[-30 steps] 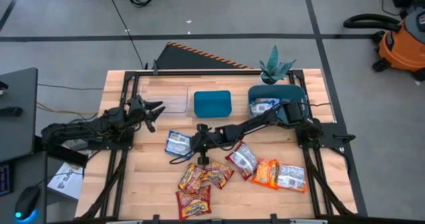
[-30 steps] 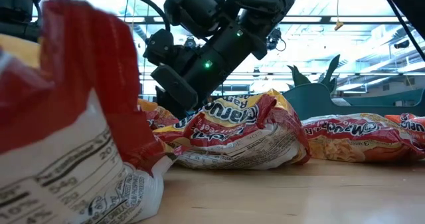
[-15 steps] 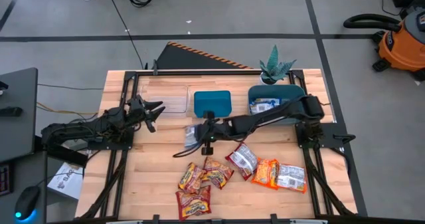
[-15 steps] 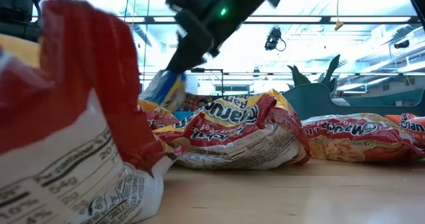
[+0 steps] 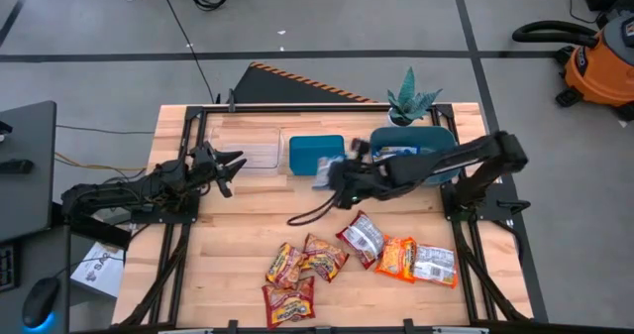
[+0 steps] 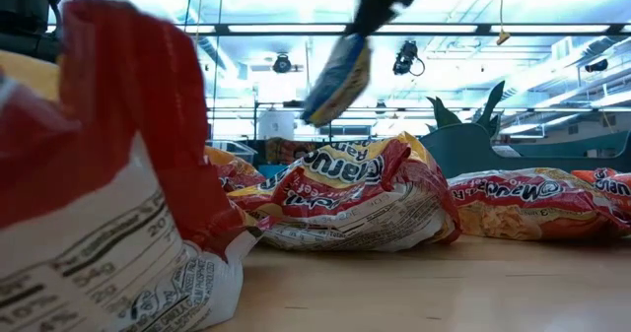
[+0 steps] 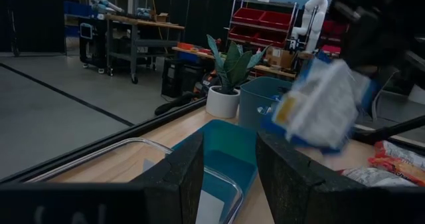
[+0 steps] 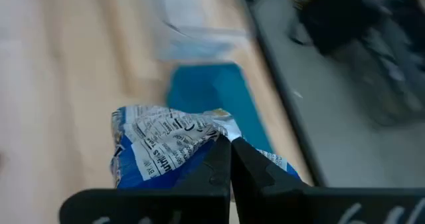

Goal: Sort Maruchan noodles
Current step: Put the blue noodle pack into the green bin

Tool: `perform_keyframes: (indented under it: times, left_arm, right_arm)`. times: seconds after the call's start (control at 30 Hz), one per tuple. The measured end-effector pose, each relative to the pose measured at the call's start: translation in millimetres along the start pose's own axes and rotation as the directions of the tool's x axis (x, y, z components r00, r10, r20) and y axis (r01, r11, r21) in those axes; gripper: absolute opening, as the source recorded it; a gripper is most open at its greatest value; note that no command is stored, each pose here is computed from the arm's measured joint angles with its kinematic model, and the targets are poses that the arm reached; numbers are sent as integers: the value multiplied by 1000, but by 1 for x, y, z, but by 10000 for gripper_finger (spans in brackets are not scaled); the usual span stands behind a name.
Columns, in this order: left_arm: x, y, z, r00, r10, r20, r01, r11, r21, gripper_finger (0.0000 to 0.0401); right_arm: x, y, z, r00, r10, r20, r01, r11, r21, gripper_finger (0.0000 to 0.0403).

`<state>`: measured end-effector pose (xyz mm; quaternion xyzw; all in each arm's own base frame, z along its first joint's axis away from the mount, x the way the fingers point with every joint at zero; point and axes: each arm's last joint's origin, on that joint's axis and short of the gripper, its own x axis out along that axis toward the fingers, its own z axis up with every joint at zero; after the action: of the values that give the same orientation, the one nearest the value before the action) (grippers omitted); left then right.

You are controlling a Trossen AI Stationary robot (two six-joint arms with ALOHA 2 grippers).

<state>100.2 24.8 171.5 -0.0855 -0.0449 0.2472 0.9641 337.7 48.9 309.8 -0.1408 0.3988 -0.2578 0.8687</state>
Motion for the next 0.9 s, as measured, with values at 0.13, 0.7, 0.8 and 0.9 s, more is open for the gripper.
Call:
perform_keyframes:
  times: [0.13, 0.7, 0.8, 0.9]
  left_arm:
    - [0, 0, 0, 1000, 0, 0, 0, 1000, 0, 142]
    - [0, 0, 0, 1000, 0, -2, 0, 1000, -2, 142]
    - [0, 0, 0, 1000, 0, -4, 0, 1000, -2, 142]
    - [0, 0, -1, 1000, 1, -8, -1, 1000, 2, 142]
  right_arm:
    - [-24, -20, -16, 989, -133, -63, 137, 988, 64, 6]
    - [-30, -60, -87, 826, -408, -389, 507, 840, 196, 9]
    - [-14, -58, -108, 795, -433, -425, 544, 819, 183, 10]
    - [0, -53, -126, 771, -427, -472, 557, 812, 174, 17]
